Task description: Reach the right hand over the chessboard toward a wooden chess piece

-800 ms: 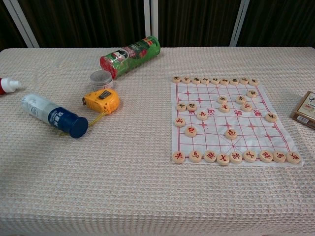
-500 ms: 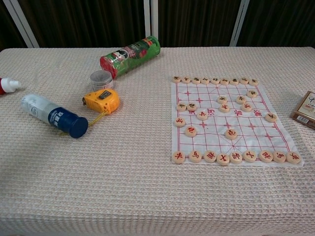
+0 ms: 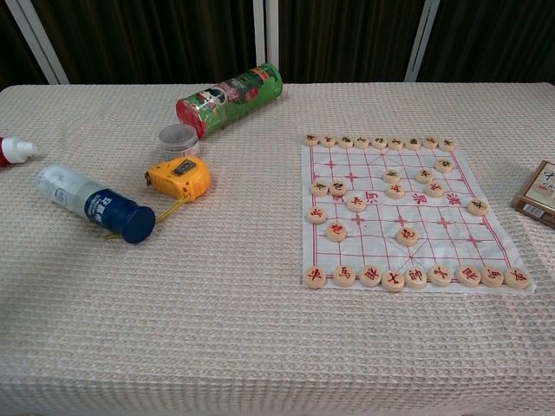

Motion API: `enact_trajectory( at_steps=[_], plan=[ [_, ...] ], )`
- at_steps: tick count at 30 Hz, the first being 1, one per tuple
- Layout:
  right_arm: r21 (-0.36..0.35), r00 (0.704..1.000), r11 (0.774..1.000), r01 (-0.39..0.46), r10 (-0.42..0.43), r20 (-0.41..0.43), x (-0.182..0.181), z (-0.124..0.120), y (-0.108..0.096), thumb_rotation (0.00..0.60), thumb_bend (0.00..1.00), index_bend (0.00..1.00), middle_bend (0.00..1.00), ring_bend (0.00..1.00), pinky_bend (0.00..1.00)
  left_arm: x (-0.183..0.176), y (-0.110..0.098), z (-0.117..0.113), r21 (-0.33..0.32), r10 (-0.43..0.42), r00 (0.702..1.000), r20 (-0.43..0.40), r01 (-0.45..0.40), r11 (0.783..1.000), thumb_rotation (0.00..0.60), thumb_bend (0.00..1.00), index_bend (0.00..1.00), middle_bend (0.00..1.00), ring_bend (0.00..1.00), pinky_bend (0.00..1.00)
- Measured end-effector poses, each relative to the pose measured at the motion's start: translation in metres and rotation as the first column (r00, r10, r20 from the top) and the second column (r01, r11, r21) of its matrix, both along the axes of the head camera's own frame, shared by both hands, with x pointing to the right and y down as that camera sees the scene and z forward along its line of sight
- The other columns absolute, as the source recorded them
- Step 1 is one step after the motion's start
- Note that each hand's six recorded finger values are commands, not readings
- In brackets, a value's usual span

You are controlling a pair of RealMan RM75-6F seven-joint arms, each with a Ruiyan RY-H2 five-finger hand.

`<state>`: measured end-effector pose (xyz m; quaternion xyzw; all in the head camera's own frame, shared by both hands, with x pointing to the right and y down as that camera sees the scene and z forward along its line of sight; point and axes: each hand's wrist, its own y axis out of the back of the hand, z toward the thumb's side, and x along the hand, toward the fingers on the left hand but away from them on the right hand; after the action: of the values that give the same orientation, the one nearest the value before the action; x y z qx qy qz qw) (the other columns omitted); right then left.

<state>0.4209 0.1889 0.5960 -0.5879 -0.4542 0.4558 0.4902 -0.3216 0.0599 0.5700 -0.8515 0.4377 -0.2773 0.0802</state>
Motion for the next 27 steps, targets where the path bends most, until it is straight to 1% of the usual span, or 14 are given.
enact_trajectory(
  at_steps=[11,18,21,22,24,26,27],
  plan=[
    [0.003,1.000,1.000,-0.007,0.007,0.003,0.002,-0.002,-0.002,0.600,0.24,0.00,0.00,0.00,0.00,0.001,0.001,0.002,-0.003,0.004,1.000,0.001,-0.004,1.000,0.381,0.18,0.13,0.13,0.11,0.19],
    [-0.002,1.000,1.000,0.009,-0.009,0.003,-0.002,0.000,-0.003,0.600,0.24,0.00,0.00,0.00,0.00,0.000,0.002,0.003,0.001,0.008,1.000,0.012,-0.008,1.000,0.378,0.18,0.13,0.13,0.11,0.19],
    [-0.018,1.000,1.000,0.022,-0.022,0.007,-0.005,0.001,-0.005,0.600,0.24,0.00,0.00,0.00,0.00,-0.001,0.001,0.003,0.013,0.013,0.999,0.033,-0.013,1.000,0.385,0.18,0.13,0.13,0.11,0.19],
    [-0.025,1.000,0.999,0.027,-0.026,0.008,-0.007,0.002,-0.005,0.600,0.24,0.00,0.00,0.00,0.00,-0.003,0.001,0.003,0.022,0.016,0.999,0.048,-0.017,1.000,0.413,0.18,0.13,0.13,0.11,0.19],
    [-0.046,0.999,0.998,0.041,-0.041,0.011,-0.013,0.003,-0.008,0.600,0.24,0.00,0.00,0.00,0.00,-0.005,0.001,0.003,0.040,0.023,0.996,0.081,-0.026,0.999,0.536,0.18,0.14,0.13,0.11,0.19],
    [-0.069,0.998,0.996,0.056,-0.055,0.012,-0.019,0.004,-0.012,0.600,0.24,0.05,0.00,0.00,0.00,-0.009,0.001,0.005,0.067,0.031,0.990,0.137,-0.040,0.997,0.597,0.18,0.14,0.13,0.11,0.19],
    [-0.090,0.998,0.994,0.067,-0.066,0.013,-0.024,0.005,-0.015,0.600,0.24,0.10,0.00,0.00,0.00,-0.011,0.002,0.006,0.081,0.034,0.985,0.168,-0.049,0.996,0.600,0.18,0.14,0.13,0.11,0.19]
  ],
)
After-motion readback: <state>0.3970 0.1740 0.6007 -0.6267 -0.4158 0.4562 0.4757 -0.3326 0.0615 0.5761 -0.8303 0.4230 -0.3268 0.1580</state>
